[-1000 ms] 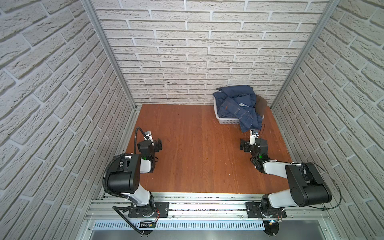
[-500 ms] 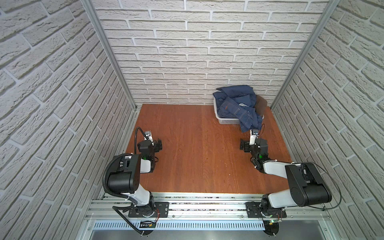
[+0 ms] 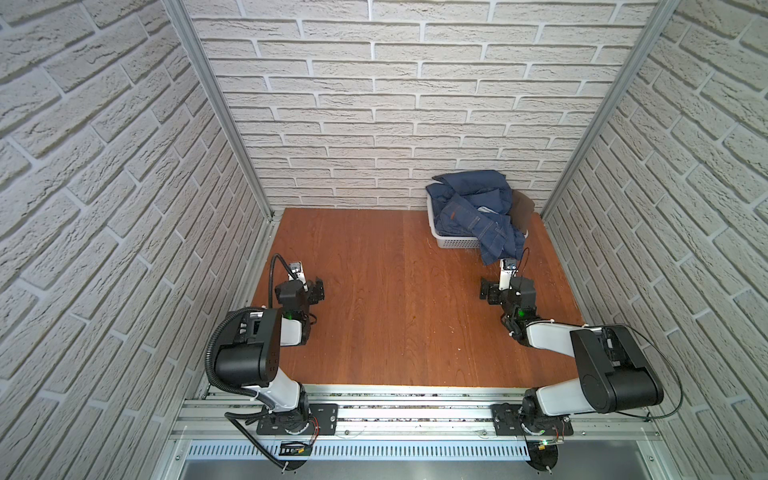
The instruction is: Fold and stack the trousers
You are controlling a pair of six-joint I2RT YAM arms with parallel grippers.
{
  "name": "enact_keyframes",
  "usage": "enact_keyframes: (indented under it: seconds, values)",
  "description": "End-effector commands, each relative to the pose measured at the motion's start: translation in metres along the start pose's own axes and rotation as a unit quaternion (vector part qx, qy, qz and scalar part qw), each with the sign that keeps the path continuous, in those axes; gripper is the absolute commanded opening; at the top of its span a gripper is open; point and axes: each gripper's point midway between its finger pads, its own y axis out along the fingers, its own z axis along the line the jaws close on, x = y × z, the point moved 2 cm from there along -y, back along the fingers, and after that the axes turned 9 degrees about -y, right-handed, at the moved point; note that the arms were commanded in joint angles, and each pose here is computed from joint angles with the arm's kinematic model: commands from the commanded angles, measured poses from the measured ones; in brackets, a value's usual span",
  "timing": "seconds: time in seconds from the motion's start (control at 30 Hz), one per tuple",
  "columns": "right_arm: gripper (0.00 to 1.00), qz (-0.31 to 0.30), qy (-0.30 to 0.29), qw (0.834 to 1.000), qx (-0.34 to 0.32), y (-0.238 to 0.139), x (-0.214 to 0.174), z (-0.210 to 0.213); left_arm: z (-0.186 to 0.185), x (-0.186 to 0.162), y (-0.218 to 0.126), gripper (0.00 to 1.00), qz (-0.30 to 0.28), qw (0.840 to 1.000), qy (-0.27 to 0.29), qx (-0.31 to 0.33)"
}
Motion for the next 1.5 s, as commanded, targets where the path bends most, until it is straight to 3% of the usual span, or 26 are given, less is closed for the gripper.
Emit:
enact_keyframes:
  seconds: [0.0, 0.23, 0.27, 0.37, 0.5, 0.6, 0.7, 0.9, 1.0, 1.37, 1.47]
  values:
    - [1.00, -0.027, 0.004, 1.000, -0.003, -0.003, 0.011, -0.003, 0.000, 0.015, 0.002, 0.98, -0.021, 1.000, -0.005, -0.005]
    - [1.00, -0.032, 0.005, 0.999, -0.004, -0.004, 0.013, -0.004, 0.003, 0.020, 0.000, 0.96, -0.031, 0.999, -0.009, 0.008]
    - [0.98, -0.047, 0.005, 0.999, -0.014, -0.006, 0.023, -0.008, 0.003, 0.026, -0.004, 0.95, -0.035, 0.999, -0.007, 0.014]
    - [1.00, 0.014, 0.026, 0.999, -0.027, -0.023, 0.061, -0.021, -0.004, 0.058, -0.023, 0.93, -0.039, 0.998, 0.021, 0.041]
    - [0.98, 0.021, 0.101, 0.994, -0.044, -0.052, 0.126, -0.037, -0.026, 0.112, -0.055, 0.91, -0.050, 0.998, -0.021, 0.033]
    - [0.97, 0.069, 0.141, 0.987, -0.040, -0.062, 0.150, -0.039, -0.033, 0.135, -0.074, 0.88, -0.008, 0.996, -0.073, 0.048]
    - [0.97, 0.101, 0.159, 0.982, -0.014, -0.065, 0.168, -0.033, -0.054, 0.141, -0.086, 0.88, 0.041, 0.996, -0.077, 0.020]
    - [1.00, 0.116, 0.163, 0.978, 0.064, -0.056, 0.206, -0.011, -0.093, 0.116, -0.095, 0.98, 0.137, 0.988, -0.065, -0.018]
    - [1.00, 0.131, 0.150, 0.977, 0.070, -0.041, 0.215, -0.006, -0.111, 0.098, -0.094, 0.98, 0.176, 0.980, -0.077, -0.051]
    - [1.00, 0.175, 0.122, 0.974, 0.079, 0.020, 0.218, 0.006, -0.153, 0.071, -0.092, 0.98, 0.226, 0.963, -0.095, -0.112]
    - [0.95, 0.189, 0.116, 0.970, 0.098, 0.036, 0.214, 0.015, -0.158, 0.067, -0.090, 0.98, 0.232, 0.961, -0.093, -0.116]
